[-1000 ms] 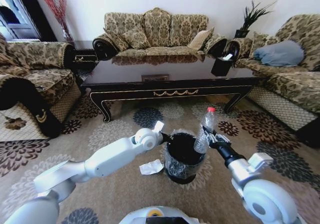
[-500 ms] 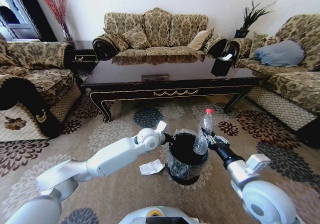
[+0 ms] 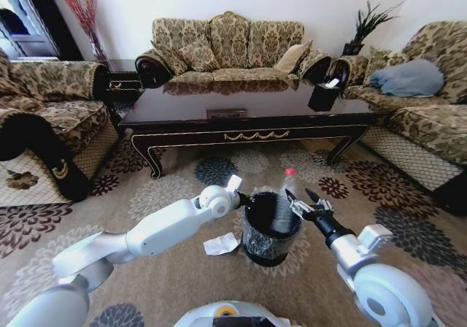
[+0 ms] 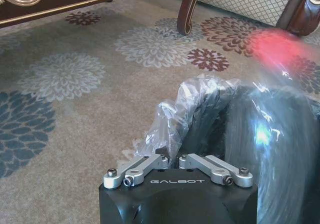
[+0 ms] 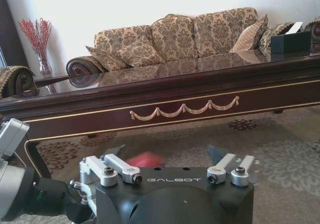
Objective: Move to the front of the table and pick up the trash from the floor, then place it into the trash bin.
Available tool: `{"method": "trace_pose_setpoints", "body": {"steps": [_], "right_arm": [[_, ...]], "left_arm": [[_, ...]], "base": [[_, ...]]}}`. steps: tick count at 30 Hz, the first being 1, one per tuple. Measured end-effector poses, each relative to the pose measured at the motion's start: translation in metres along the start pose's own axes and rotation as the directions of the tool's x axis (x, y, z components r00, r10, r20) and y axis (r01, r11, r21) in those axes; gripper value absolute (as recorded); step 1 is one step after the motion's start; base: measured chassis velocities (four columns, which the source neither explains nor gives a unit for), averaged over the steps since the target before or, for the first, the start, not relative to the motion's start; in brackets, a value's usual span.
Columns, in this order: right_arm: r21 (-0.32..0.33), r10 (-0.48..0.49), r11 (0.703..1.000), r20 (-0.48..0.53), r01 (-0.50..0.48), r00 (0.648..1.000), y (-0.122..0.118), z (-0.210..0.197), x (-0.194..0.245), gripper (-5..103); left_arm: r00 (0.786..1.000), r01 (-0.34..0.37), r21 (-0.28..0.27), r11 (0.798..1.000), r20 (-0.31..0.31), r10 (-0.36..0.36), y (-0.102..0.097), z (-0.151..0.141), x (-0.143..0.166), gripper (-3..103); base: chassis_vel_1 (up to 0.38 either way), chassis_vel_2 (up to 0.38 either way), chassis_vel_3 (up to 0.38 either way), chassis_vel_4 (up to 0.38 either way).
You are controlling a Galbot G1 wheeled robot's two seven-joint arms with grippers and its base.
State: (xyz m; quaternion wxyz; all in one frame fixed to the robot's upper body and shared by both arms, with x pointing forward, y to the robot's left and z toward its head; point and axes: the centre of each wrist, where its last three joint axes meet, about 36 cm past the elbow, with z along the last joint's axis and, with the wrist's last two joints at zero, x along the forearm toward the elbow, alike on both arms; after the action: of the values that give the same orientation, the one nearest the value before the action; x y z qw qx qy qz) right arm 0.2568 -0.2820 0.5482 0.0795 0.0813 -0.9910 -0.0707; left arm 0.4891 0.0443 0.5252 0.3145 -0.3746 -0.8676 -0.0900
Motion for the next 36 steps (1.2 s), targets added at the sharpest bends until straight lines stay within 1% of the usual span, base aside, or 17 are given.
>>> {"method": "trace_pose_setpoints", "body": {"steps": [1,3,5,7,8,11,15,16,18,20,21,24,25,28,29,32,36], "right_arm": [[0.000,0.000,1.000,0.000,0.000,1.000,0.000,0.000,0.000,90],[-0.002,0.001,1.000,-0.001,-0.001,1.000,0.000,0.000,0.000,98],[-0.003,0.003,1.000,-0.001,-0.003,1.000,0.000,0.000,0.000,100],[-0.008,0.015,1.000,0.005,-0.015,1.000,-0.001,0.000,0.001,100],[-0.008,0.015,1.000,0.005,-0.015,1.000,-0.001,0.000,0.001,100],[-0.013,0.026,1.000,0.010,-0.026,1.000,-0.002,-0.001,0.001,100],[-0.016,0.038,0.999,0.034,-0.038,0.999,-0.004,-0.004,0.000,100],[-0.016,0.038,0.999,0.034,-0.038,0.999,-0.004,-0.004,0.000,100],[-0.020,0.050,0.999,0.036,-0.050,0.998,-0.005,-0.003,-0.002,100],[-0.032,0.063,0.998,0.026,-0.062,0.998,-0.007,0.001,-0.003,100],[-0.032,0.063,0.998,0.026,-0.062,0.998,-0.007,0.001,-0.003,100],[-0.040,0.090,0.995,0.004,-0.090,0.996,-0.017,0.015,-0.011,100],[-0.040,0.090,0.995,0.004,-0.090,0.996,-0.017,0.015,-0.011,100],[-0.046,0.116,0.992,-0.004,-0.116,0.993,-0.034,0.037,-0.024,100],[-0.046,0.116,0.992,-0.004,-0.116,0.993,-0.034,0.037,-0.024,100],[0.011,0.142,0.990,-0.008,-0.142,0.990,-0.052,0.059,-0.035,100],[0.025,0.165,0.986,-0.039,-0.164,0.986,-0.062,0.079,-0.039,100]], "left_arm": [[1.000,0.000,0.000,1.000,0.000,0.000,0.000,0.000,0.000,4],[1.000,0.005,0.004,1.000,0.004,-0.005,0.003,-0.001,0.001,4],[1.000,0.010,0.008,1.000,0.009,-0.010,0.005,-0.003,0.002,4],[0.999,0.047,0.030,0.998,0.016,-0.048,0.023,-0.002,0.009,4],[0.999,0.047,0.030,0.998,0.016,-0.048,0.023,-0.002,0.009,4],[0.997,0.071,0.044,0.997,0.017,-0.072,0.034,0.004,0.016,4],[0.994,0.109,0.093,0.990,0.020,-0.111,0.052,0.025,0.032,4],[0.994,0.109,0.093,0.990,0.020,-0.111,0.052,0.025,0.032,4],[0.991,0.132,0.117,0.984,0.011,-0.134,0.062,0.041,0.040,4],[0.984,0.176,0.129,0.976,0.003,-0.178,0.074,0.058,0.050,4],[0.984,0.176,0.129,0.976,0.003,-0.178,0.074,0.058,0.050,4],[0.965,0.260,0.167,0.951,-0.007,-0.262,0.100,0.084,0.079,4],[0.965,0.260,0.167,0.951,-0.007,-0.262,0.100,0.084,0.079,4],[0.939,0.335,0.207,0.919,0.008,-0.343,0.125,0.103,0.114,4],[0.939,0.335,0.207,0.919,0.008,-0.343,0.125,0.103,0.114,4],[0.921,0.374,0.251,0.893,0.014,-0.389,0.135,0.122,0.142,4],[0.907,0.401,0.272,0.875,0.014,-0.421,0.139,0.136,0.160,4]], "base": [[0.000,0.000,0.000,0.000],[0.000,0.000,0.000,0.000],[0.000,0.000,0.000,0.000],[0.000,0.000,0.000,0.000],[0.000,0.000,0.000,0.000],[0.000,0.000,0.000,0.000],[0.000,0.000,0.000,0.000],[0.000,0.000,0.000,0.000],[0.000,0.000,0.000,0.000],[0.000,0.000,0.000,0.000],[0.000,0.000,0.000,0.000],[0.000,0.000,0.000,0.000],[0.000,0.000,0.000,0.000],[0.000,0.000,0.000,0.000],[0.000,0.000,0.000,0.000],[0.000,0.000,0.000,0.000],[0.000,0.000,0.000,0.000]]}}
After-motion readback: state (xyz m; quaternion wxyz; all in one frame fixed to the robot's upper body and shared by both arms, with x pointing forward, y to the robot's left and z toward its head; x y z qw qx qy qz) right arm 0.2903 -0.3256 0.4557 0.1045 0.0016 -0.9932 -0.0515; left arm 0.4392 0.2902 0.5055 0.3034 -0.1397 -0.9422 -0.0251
